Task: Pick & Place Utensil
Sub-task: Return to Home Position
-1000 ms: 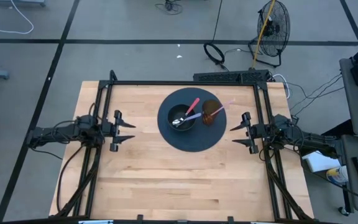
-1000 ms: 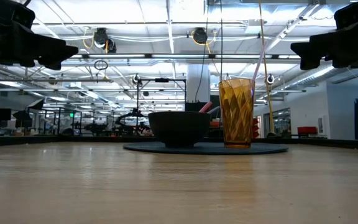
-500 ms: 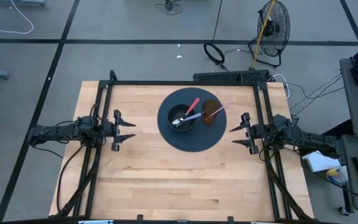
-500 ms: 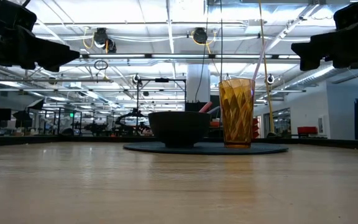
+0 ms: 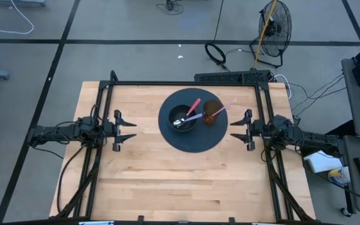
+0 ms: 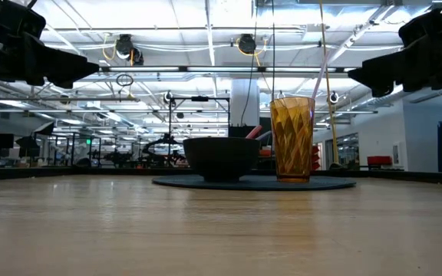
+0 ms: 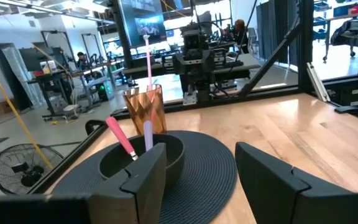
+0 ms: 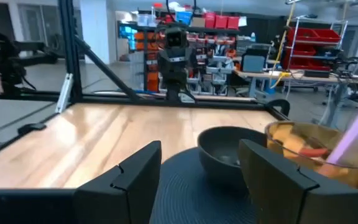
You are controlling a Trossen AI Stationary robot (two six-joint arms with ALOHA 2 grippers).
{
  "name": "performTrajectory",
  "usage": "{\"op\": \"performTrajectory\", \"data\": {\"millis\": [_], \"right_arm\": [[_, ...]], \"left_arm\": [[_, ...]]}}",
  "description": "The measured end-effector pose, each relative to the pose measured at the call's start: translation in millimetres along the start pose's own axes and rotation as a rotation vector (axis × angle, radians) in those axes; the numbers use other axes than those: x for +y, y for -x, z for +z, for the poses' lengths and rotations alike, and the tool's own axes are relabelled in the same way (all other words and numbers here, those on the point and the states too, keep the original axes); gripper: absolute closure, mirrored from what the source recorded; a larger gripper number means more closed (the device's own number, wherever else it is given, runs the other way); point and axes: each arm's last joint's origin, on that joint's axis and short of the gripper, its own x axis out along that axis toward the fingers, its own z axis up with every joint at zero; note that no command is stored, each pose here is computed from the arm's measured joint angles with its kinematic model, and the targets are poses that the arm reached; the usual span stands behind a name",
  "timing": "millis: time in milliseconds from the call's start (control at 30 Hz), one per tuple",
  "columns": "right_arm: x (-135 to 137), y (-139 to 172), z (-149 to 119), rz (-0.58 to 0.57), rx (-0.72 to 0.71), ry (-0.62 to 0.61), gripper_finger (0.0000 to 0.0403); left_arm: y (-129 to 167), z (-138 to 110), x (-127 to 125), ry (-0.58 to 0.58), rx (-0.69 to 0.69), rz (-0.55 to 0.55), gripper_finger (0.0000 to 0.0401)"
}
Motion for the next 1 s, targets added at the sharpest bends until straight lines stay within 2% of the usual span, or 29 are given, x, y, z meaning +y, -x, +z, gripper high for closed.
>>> {"op": "performTrajectory", "data": {"millis": [267,1000], "right_arm": [[3.6,-0.8,0.6,0.037,-0.005,-0.012,0.0193],[3.4,-0.6,4.4,0.036,-0.043,-0.017,0.0193]], "left_arm": [[0.0,-0.1,0.0,0.0,0.001,0.0,0.0201],[-0.1,-0.1,0.0,-0.001,0.001,0.001,0.0201]]}}
